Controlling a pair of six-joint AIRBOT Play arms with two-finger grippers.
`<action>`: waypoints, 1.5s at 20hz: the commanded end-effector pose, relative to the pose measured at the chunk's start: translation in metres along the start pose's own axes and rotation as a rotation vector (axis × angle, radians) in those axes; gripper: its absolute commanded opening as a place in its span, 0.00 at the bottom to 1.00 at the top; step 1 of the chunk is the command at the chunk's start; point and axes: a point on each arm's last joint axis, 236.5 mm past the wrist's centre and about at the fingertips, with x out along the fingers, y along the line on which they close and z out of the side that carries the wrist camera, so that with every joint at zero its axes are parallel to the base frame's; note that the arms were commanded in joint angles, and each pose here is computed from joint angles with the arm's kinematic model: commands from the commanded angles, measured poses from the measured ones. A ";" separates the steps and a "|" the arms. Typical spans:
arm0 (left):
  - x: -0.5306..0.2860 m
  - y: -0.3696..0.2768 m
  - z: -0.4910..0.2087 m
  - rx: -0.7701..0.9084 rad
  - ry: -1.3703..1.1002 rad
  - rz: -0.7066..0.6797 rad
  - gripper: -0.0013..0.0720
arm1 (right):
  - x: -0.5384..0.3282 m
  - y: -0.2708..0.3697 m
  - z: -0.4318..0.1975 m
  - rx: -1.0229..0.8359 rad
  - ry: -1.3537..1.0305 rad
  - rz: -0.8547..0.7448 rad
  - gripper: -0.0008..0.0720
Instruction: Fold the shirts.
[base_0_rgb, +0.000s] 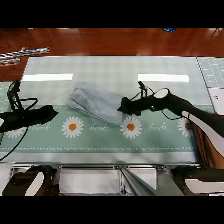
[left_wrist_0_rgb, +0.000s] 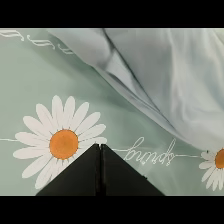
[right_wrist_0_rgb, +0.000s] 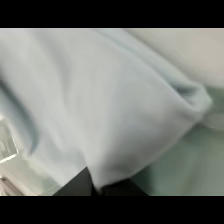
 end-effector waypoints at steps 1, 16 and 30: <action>0.000 0.001 0.000 -0.001 0.001 0.001 0.04 | -0.015 0.069 0.026 -0.208 -0.009 0.057 0.04; 0.000 0.000 0.001 0.000 -0.003 0.001 0.04 | -0.356 0.100 0.147 -0.251 -0.460 -0.156 0.04; -0.003 -0.002 0.038 0.000 -0.160 -0.009 0.04 | -0.520 -0.101 -0.029 0.443 -0.552 -0.673 0.04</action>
